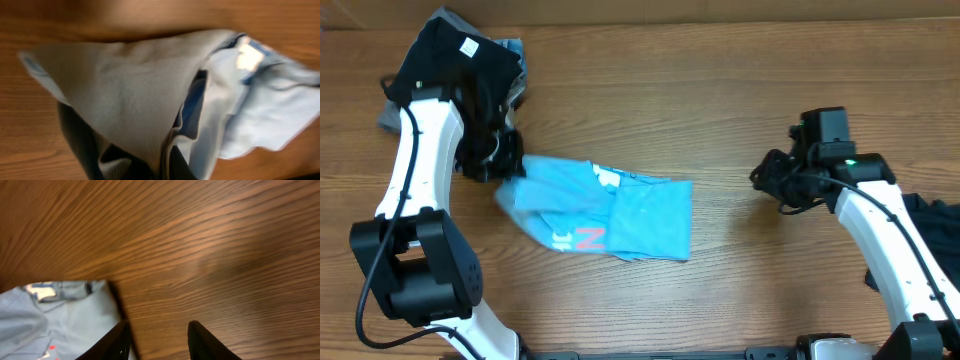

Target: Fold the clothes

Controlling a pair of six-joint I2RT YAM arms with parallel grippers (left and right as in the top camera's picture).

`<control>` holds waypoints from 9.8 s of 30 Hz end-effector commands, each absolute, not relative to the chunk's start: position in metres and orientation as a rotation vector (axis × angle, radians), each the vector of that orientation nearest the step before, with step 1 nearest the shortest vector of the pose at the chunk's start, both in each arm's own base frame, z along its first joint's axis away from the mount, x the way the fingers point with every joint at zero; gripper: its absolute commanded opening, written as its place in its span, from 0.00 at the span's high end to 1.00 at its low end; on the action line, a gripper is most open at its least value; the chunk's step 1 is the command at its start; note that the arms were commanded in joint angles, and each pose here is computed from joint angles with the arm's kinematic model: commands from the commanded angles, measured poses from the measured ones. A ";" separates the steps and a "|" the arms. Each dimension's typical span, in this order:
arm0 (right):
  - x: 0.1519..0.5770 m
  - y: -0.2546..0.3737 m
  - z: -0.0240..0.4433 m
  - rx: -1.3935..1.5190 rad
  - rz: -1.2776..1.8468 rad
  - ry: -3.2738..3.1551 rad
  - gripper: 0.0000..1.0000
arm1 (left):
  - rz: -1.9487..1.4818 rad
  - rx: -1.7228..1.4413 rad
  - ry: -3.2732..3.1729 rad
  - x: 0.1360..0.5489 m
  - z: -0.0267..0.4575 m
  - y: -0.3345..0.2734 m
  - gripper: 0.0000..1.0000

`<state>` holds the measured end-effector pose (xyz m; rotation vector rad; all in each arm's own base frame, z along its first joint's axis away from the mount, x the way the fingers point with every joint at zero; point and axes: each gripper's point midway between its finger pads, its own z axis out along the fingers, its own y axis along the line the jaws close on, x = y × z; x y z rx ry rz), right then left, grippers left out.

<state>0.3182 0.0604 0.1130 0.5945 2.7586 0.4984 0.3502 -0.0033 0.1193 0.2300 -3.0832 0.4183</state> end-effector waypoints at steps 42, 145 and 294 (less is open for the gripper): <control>0.313 0.047 0.131 0.480 0.652 2.743 0.50 | 0.527 -0.571 -3.097 0.348 0.091 -0.160 0.02; 0.311 0.047 0.129 0.487 0.648 2.754 0.43 | 0.565 -0.477 -3.137 0.309 0.099 -0.204 0.24; 0.291 0.199 0.109 -0.315 0.637 2.849 0.59 | 0.461 -0.130 -2.866 0.263 0.028 -0.127 0.42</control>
